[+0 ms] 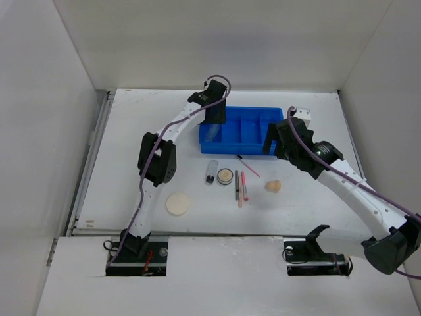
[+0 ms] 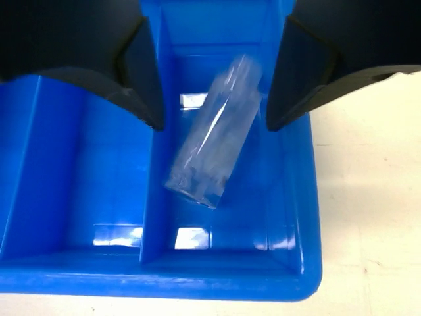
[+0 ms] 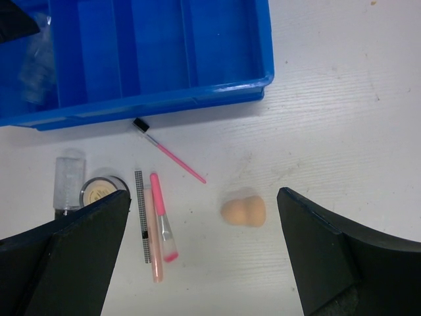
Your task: Organize the makeup
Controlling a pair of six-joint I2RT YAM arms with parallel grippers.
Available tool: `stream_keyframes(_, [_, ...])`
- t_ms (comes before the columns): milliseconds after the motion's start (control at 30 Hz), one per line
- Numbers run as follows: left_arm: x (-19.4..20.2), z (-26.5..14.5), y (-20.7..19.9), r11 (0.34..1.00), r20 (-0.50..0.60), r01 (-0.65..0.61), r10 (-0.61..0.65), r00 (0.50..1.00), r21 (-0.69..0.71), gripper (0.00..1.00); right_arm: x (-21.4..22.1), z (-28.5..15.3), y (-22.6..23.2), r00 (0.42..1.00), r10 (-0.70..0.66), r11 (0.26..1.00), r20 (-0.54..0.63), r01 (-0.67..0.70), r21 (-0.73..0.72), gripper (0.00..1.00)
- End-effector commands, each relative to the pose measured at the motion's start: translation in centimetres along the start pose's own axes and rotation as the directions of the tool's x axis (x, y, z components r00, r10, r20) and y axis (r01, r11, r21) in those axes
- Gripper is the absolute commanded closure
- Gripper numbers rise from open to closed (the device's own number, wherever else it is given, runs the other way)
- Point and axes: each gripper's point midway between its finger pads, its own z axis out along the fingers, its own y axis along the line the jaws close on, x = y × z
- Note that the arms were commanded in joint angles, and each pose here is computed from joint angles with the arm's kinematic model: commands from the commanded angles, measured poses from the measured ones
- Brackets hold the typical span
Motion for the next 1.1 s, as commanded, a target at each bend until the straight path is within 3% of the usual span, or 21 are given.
stream_keyframes(0, [-2.8,-2.8,-0.3,0.999,0.065,0.028,-0.030,0.997,0.031,0.33,0.5,-0.4,-0.3,1.000,0.005,1.000,-0.010,-0.005,0.009,0.00])
stream_keyframes(233, [-3.1,-6.9,-0.3,1.000,0.110,0.023,-0.025,0.994,0.020,0.33,-0.2,-1.7,-1.1,0.999,0.033,0.999,0.030,-0.033,0.004,0.00])
stream_keyframes(267, [-3.5,-9.2,-0.5,1.000,0.148,0.018,-0.021,0.989,0.020,0.33,-0.2,-1.7,-1.0,0.999,0.042,0.999,0.030,-0.042,0.004,0.00])
stream_keyframes(500, [2.1,-14.4,-0.5,0.999,0.172,0.019,-0.027,0.985,0.043,0.40,0.3,-1.7,-1.3,0.998,0.051,0.999,0.030,-0.051,0.003,0.00])
stream_keyframes(767, [12.8,-12.3,-0.6,0.994,0.010,-0.086,0.085,0.996,0.065,0.43,0.9,-1.3,-1.3,0.998,0.056,0.998,0.018,-0.056,0.001,0.00])
stream_keyframes(1067, [15.8,-7.7,-0.7,0.993,-0.048,-0.108,0.110,0.993,0.042,0.44,1.0,-1.0,-0.9,0.999,0.051,0.999,0.005,-0.051,-0.001,0.00])
